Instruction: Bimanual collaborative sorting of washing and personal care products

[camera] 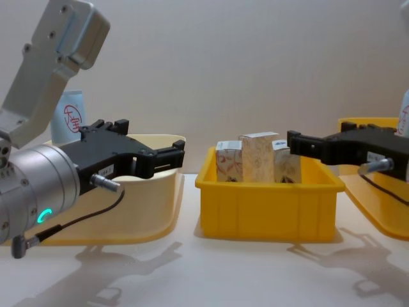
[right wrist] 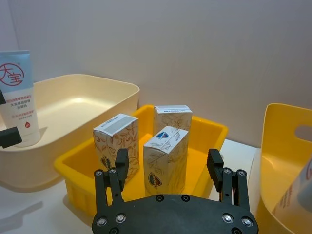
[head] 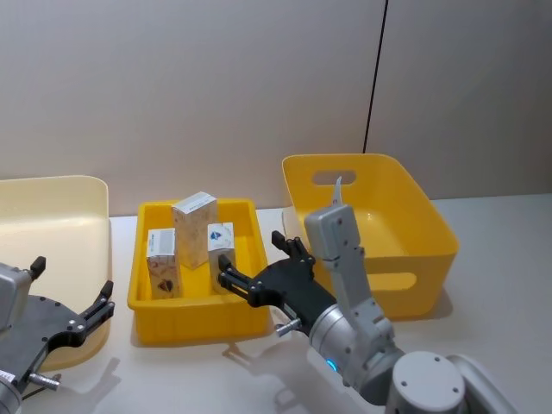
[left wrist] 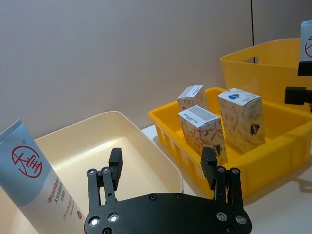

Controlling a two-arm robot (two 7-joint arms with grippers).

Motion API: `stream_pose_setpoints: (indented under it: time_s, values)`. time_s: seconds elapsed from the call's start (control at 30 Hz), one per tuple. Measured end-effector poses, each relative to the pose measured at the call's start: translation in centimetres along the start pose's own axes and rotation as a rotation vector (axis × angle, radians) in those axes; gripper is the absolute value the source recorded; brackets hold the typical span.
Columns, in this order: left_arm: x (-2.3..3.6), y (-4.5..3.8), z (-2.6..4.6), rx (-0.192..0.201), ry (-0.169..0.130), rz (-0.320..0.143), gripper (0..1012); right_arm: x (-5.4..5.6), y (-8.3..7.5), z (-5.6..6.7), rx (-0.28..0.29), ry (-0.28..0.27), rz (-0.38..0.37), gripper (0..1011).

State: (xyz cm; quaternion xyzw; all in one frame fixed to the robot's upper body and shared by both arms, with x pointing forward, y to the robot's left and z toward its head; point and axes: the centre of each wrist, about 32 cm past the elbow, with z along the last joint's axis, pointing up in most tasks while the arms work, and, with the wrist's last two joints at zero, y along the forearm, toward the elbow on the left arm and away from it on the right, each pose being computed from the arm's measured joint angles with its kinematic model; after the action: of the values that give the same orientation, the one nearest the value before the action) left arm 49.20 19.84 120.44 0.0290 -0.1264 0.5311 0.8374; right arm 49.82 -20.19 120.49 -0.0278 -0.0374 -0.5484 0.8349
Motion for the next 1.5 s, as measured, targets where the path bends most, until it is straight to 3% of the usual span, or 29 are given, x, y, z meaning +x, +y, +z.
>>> stream_pose_setpoints:
  time_s: [0.8,1.5]
  values:
    - [0.00,0.00,0.01,0.000,0.000,0.000,1004,-1.2,3.7,-0.6,-0.067,0.021,-0.009,1001]
    - [0.00,0.00,0.00,0.000,0.000,0.000,1003,-1.0,5.9,-1.1,-0.090,0.014,-0.023,1001]
